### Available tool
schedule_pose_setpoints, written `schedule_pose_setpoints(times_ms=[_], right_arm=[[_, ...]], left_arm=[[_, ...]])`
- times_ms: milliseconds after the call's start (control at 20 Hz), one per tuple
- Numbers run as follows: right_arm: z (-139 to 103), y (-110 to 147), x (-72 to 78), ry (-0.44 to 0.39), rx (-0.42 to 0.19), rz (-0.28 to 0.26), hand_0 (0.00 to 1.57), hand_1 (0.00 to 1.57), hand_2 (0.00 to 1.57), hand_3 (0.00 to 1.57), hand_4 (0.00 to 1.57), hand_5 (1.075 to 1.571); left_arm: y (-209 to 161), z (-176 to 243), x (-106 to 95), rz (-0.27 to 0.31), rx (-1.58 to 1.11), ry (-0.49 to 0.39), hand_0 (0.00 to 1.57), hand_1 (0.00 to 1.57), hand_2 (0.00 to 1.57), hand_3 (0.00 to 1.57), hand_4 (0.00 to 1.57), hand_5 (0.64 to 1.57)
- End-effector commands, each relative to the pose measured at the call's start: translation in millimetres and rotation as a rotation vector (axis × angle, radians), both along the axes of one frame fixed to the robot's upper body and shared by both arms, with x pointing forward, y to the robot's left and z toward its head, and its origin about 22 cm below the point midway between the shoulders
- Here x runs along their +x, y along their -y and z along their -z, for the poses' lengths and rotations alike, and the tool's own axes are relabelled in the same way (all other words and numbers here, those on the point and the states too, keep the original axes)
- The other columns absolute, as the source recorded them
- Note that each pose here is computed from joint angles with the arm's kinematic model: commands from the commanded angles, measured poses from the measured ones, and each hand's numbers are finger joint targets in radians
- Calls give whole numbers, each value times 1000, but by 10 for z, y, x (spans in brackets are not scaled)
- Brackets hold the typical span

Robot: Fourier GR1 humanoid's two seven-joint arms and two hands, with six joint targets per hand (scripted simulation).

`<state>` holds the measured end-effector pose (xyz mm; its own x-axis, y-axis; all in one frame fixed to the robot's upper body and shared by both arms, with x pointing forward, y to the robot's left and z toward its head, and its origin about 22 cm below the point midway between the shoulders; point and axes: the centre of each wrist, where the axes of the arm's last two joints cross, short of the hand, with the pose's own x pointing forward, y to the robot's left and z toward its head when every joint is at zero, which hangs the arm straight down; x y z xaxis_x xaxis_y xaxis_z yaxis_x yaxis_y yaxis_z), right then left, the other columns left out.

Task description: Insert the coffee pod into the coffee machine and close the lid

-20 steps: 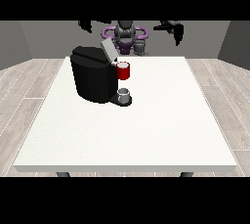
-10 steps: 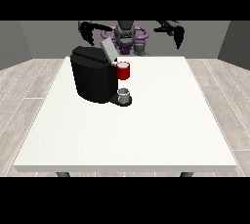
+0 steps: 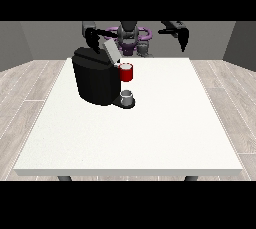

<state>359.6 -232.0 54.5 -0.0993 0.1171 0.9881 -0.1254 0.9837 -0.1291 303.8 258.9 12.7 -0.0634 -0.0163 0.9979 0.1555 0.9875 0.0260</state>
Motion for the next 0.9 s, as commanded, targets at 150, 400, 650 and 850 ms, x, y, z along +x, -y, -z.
schedule_pose_setpoints(times_ms=[150, 400, 650, 850], right_arm=[[-86, -75, 149, 16, -35, -46, 0, 0, 0, 0, 0, 1571], [-191, -48, 311, 62, -16, -17, 0, 0, 0, 0, 0, 1571], [-91, -353, 266, 60, -46, -75, 0, 0, 0, 0, 0, 1571], [-197, -476, 291, 54, -62, -89, 0, 0, 0, 0, 0, 1571]], left_arm=[[9, -61, -86, -31, -19, 6, 0, 0, 0, 0, 0, 1571], [-53, -308, 26, -12, 22, 89, 0, 0, 0, 0, 0, 1571], [38, -102, -52, -36, 34, 57, 0, 0, 0, 0, 0, 1571], [-116, -70, -72, -56, 23, 53, 0, 0, 0, 0, 0, 1571]])
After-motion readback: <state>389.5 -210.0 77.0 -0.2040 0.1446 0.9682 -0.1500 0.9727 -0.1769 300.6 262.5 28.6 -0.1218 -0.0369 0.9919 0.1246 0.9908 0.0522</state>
